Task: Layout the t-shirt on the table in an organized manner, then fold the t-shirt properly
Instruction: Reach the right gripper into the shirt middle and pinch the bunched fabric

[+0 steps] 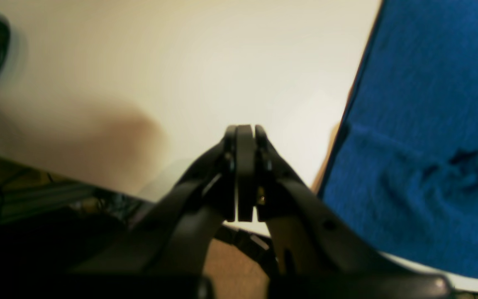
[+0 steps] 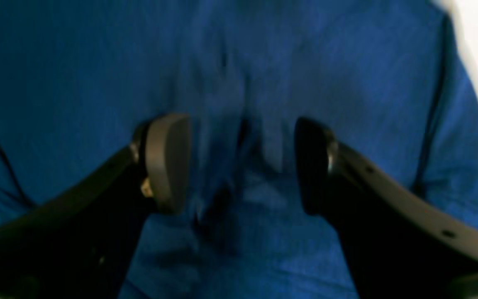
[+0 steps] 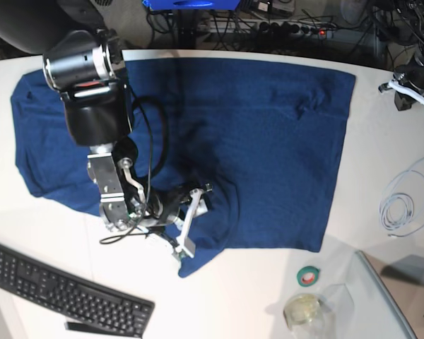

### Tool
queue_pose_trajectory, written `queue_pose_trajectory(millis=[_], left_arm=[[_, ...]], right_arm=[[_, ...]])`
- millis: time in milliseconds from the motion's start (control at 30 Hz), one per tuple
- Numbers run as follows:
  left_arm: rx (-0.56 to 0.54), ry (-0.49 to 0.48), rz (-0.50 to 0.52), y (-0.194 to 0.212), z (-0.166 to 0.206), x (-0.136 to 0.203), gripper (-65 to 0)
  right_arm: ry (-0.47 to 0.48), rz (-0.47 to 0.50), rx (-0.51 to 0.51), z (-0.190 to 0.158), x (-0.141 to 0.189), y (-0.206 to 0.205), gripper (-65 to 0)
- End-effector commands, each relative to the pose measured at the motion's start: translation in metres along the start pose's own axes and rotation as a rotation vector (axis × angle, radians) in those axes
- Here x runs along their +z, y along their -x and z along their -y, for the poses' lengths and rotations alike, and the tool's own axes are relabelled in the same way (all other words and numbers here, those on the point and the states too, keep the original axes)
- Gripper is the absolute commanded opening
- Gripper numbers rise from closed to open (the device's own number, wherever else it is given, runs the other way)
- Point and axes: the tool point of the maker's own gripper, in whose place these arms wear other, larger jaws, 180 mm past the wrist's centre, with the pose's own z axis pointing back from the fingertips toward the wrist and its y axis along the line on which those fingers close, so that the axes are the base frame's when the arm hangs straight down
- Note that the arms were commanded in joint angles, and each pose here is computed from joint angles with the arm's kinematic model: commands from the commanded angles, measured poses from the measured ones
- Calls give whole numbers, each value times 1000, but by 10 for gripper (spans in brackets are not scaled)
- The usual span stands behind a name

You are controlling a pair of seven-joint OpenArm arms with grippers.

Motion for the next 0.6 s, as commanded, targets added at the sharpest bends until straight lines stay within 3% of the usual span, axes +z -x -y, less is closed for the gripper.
queue_pose_trajectory(millis=[0,467,567], left_arm=[[-9,-2,42,-14,-4,2,-650],[-7,8,42,-14,1,0,-650],[-7,8,42,-14,1,0,-650]], right_arm=[[-2,28,10,-1,1,-14,-275],[-27,11,-21,-7,-10,2,-291],[-29,6,-21,-7,-10,3,-419]])
